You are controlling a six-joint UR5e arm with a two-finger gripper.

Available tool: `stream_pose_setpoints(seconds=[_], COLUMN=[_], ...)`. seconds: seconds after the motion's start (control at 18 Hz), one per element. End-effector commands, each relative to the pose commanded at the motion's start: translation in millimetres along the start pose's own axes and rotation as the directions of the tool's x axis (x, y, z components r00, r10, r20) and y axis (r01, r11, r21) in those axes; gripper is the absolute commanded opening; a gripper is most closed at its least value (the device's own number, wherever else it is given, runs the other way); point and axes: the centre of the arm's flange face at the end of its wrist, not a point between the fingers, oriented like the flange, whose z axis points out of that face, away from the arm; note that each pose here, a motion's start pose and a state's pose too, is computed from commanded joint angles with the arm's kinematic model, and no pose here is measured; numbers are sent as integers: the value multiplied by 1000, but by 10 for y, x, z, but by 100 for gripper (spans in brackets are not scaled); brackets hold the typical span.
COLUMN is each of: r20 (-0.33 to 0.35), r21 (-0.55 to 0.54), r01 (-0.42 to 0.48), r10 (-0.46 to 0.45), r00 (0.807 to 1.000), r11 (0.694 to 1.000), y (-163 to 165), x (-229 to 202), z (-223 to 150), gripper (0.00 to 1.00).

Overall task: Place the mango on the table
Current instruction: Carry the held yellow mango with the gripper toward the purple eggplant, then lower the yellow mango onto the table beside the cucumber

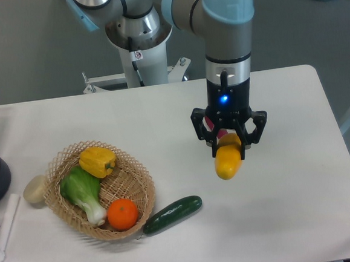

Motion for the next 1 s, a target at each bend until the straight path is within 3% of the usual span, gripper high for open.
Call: stream_pose_setpoints(seconds=[0.22, 0.39, 0.67, 1.0], r20=[7, -29, -75, -212], r21=[-161, -162, 34, 192], r01=[-150, -158, -125, -12], r10=[153, 155, 128, 54], r00=[988, 987, 989, 976], r11=[976, 974, 992, 981], y=[73, 78, 6, 402], x=[105, 135, -15, -266], z=[408, 700, 1026, 1192], gripper=[8, 7, 7, 9])
